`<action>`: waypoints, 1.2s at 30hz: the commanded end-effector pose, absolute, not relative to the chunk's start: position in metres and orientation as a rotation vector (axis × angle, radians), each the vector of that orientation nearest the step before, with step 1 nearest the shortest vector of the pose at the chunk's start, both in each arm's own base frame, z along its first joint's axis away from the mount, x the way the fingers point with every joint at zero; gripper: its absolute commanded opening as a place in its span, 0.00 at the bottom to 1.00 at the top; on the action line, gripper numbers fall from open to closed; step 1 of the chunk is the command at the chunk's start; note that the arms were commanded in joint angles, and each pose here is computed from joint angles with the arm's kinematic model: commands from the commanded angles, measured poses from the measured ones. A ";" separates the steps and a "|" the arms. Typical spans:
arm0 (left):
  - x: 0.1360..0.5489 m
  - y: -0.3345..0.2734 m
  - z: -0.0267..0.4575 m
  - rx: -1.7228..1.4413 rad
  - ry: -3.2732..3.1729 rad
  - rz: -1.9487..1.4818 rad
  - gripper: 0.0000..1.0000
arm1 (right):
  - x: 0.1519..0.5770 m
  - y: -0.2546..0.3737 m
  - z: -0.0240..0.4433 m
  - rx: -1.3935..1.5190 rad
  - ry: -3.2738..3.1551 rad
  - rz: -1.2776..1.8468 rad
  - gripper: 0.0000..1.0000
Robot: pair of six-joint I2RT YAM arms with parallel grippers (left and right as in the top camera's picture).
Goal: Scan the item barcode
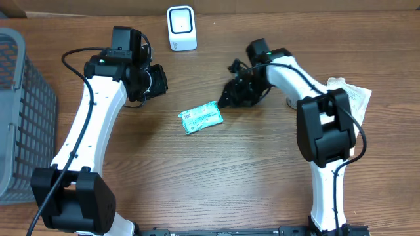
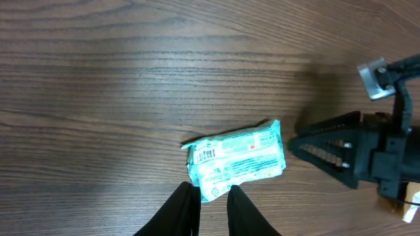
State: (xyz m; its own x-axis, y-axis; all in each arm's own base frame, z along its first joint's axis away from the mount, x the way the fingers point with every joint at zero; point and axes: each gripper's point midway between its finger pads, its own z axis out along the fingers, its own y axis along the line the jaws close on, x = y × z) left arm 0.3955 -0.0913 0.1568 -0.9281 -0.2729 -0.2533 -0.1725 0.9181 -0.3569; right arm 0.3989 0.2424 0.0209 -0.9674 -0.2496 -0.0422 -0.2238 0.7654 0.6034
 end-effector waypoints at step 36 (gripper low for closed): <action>0.359 -0.148 -0.013 -0.416 3.112 -0.463 0.04 | 0.362 0.276 -0.018 0.337 -2.872 -0.917 0.32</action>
State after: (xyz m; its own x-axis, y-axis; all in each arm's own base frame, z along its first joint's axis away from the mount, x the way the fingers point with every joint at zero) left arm 0.3675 -0.1522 0.0101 -0.9728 -0.2313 0.0139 -0.2234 0.9201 -0.3218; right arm 0.3797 0.2787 0.0070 -0.9748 -0.2227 -0.0143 -0.1812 0.7524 0.6333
